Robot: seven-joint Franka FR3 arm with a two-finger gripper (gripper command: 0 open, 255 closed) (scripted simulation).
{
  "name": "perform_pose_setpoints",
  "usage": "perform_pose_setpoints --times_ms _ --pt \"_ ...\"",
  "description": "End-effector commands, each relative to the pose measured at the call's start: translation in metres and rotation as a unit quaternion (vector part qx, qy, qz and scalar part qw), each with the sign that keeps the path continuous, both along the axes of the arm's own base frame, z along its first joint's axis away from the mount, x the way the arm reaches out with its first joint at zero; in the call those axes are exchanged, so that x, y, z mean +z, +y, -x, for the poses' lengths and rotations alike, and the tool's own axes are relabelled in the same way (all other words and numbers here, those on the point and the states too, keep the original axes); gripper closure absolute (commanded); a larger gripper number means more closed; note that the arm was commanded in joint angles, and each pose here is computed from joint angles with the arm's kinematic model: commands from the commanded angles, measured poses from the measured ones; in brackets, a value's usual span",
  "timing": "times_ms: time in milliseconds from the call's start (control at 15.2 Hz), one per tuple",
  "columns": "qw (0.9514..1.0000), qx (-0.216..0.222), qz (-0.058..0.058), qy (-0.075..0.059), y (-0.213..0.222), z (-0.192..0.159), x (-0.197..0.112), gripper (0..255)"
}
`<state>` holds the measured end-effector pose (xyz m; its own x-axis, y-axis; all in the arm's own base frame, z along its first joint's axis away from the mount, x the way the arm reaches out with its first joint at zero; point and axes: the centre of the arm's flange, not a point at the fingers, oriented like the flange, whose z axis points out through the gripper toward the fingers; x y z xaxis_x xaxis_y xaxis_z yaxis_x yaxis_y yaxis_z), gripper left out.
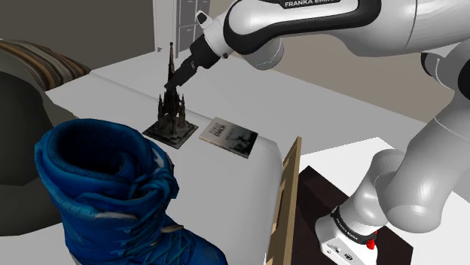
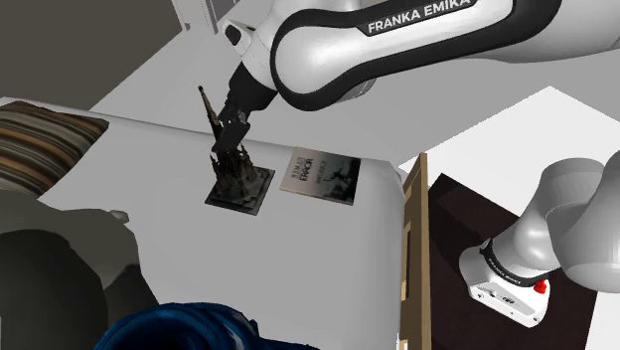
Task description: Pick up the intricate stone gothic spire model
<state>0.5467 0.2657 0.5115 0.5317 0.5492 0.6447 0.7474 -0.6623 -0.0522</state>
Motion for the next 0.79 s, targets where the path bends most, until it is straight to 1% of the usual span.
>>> perform_pose_setpoints --times_ms 0,66,198,264,726 --pt "1.0000 0.000 0.000 0.000 -0.0011 -0.0002 -0.0101 0" --pt "1.0000 0.000 0.000 0.000 -0.0011 -0.0002 -0.0184 0" --pt "1.0000 0.000 0.000 0.000 -0.0011 -0.0002 -0.0184 0" --pt "1.0000 0.000 0.000 0.000 -0.0006 -0.0002 -0.0181 255" --pt "1.0000 0.000 0.000 0.000 -0.0003 -0.0001 -0.0181 255"
